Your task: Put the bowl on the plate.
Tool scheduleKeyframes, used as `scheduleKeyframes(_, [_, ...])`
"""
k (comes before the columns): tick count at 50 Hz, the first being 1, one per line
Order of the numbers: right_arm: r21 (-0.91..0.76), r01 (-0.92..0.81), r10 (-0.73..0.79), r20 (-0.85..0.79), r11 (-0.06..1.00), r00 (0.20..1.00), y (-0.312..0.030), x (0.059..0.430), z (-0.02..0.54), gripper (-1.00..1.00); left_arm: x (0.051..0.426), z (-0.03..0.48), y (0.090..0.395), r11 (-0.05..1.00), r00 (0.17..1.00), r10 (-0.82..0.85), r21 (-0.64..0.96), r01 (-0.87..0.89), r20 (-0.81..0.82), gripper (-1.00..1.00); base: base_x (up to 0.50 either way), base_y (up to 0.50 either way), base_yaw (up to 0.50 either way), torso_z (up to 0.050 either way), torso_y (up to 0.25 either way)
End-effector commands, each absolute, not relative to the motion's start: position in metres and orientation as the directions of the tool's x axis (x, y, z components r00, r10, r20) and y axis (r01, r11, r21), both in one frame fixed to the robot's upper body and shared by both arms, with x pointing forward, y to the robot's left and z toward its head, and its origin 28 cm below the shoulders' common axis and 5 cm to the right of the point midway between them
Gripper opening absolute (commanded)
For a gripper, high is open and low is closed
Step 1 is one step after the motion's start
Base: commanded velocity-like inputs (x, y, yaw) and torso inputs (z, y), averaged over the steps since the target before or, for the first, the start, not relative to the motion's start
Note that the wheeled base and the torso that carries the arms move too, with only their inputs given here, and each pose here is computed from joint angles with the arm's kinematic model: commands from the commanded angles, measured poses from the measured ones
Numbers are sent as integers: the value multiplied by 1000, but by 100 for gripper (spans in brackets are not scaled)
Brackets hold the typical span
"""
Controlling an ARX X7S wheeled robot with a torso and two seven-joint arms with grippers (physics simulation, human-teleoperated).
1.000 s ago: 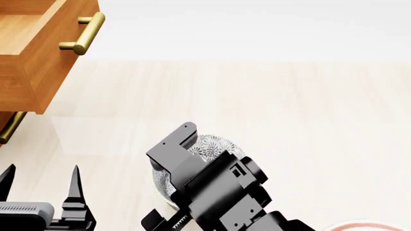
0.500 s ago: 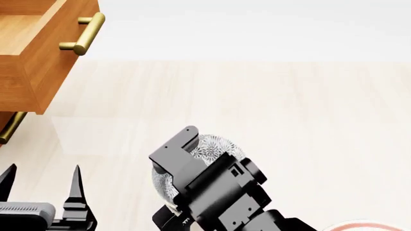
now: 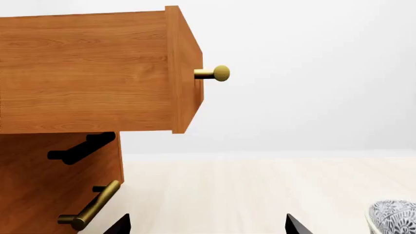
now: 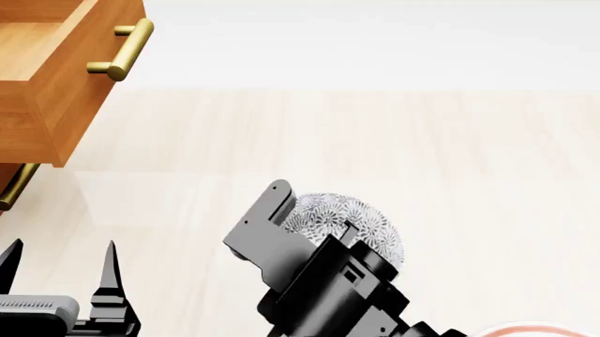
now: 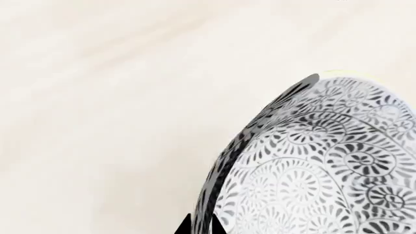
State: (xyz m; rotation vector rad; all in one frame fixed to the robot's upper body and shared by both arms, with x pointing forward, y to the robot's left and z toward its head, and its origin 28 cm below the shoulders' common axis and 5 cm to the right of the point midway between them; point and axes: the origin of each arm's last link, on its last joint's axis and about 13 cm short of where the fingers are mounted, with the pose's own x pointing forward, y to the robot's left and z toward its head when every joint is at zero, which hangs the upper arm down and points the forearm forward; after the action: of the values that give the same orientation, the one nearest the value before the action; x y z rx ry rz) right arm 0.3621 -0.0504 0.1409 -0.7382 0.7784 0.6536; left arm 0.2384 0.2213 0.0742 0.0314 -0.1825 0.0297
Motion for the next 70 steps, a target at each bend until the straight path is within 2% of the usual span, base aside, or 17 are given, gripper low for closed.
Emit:
scheduleKeyframes(1, [-551, -656, 105, -719, 515, 687, -72, 350, 156, -100, 238, 74, 222, 999, 983, 26, 25, -31, 184, 100, 0, 0, 0, 0, 0])
scheduleKeyframes(8, [-638, -594, 26, -670, 490, 742, -82, 347, 174, -100, 238, 74, 222, 999, 983, 26, 22, -30, 184, 100, 0, 0, 0, 0, 0])
scheduleKeyframes(20, [-691, -521, -33, -616, 501, 787, -97, 340, 210, -100, 239, 74, 221, 999, 982, 23, 23, -28, 186, 100, 0, 0, 0, 0, 0])
scheduleKeyframes(42, [-720, -449, -104, -580, 529, 808, -129, 304, 237, -100, 241, 74, 221, 999, 983, 16, 29, -21, 184, 100, 0, 0, 0, 0, 0])
scheduleKeyframes(55, [-721, -415, -148, -576, 555, 804, -148, 272, 236, -100, 243, 75, 221, 999, 982, 14, 28, -19, 189, 100, 0, 0, 0, 0, 0])
scheduleKeyframes(70, [-742, -310, -206, -513, 595, 834, -163, 235, 244, -100, 244, 75, 222, 1000, 983, 9, 26, -14, 186, 100, 0, 0, 0, 0, 0])
